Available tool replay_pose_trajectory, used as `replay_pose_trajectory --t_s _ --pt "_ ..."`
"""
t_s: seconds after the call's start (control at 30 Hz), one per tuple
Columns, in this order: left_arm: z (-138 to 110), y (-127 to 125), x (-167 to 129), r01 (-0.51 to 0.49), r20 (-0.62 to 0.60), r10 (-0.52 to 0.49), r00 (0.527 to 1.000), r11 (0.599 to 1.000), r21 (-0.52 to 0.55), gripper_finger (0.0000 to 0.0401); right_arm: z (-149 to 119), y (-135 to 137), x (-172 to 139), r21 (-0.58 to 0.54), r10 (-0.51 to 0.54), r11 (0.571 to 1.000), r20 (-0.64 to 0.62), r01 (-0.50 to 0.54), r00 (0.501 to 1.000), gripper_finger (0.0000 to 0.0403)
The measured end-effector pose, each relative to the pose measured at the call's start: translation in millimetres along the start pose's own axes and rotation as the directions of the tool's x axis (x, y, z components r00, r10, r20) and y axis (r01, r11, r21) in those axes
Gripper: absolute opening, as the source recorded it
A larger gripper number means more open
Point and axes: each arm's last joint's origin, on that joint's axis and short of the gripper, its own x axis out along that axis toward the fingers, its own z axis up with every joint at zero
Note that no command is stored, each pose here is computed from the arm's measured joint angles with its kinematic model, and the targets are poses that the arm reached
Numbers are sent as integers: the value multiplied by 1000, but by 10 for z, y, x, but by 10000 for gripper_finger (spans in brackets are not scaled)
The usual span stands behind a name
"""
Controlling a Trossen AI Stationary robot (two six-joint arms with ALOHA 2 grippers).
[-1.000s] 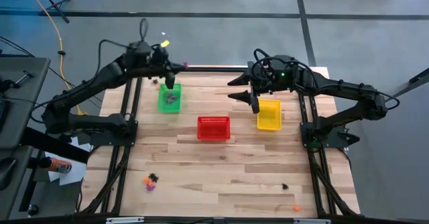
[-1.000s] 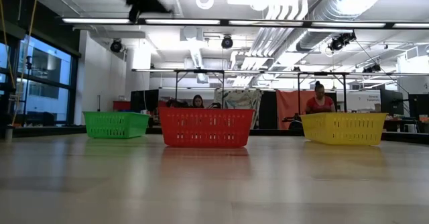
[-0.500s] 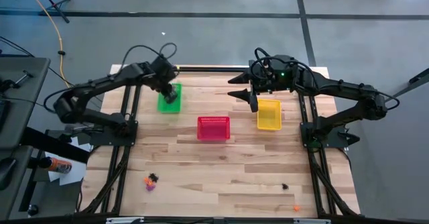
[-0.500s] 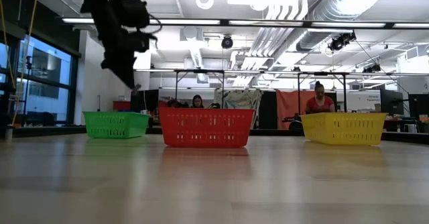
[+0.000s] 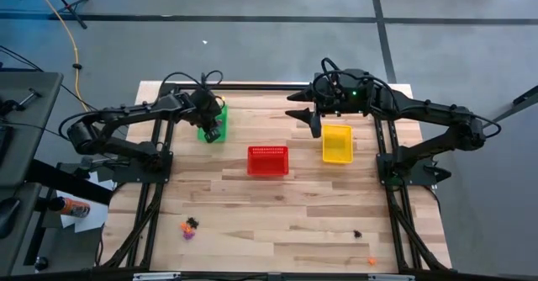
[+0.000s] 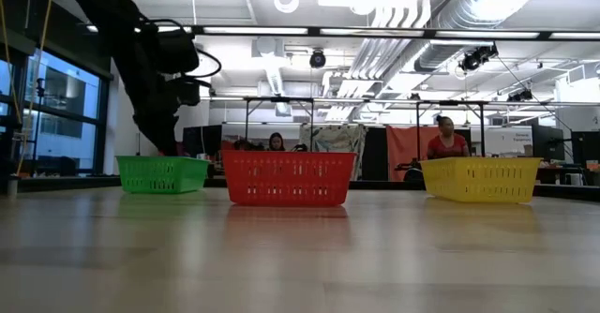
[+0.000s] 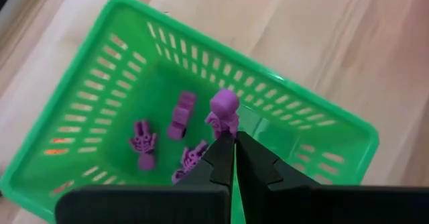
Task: Sort Halloween decoration
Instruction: Put the purple skeleton toy into the green bin
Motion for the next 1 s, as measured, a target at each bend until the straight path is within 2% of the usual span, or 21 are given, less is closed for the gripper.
replay_pose_trajectory --t_s 0.33,0.63,1.0 --pt "-106 -12 76 9 -48 -8 999 1000 28 0 1 -3 0 19 -6 1000 1 6 1000 222" --pt "-143 24 230 6 -126 -9 992 1000 -30 0 0 -4 1 50 -9 999 1 9 1000 222" --pt "-148 26 249 2 -137 -5 991 1000 -24 11 1 -14 1 76 -46 996 4 45 999 222"
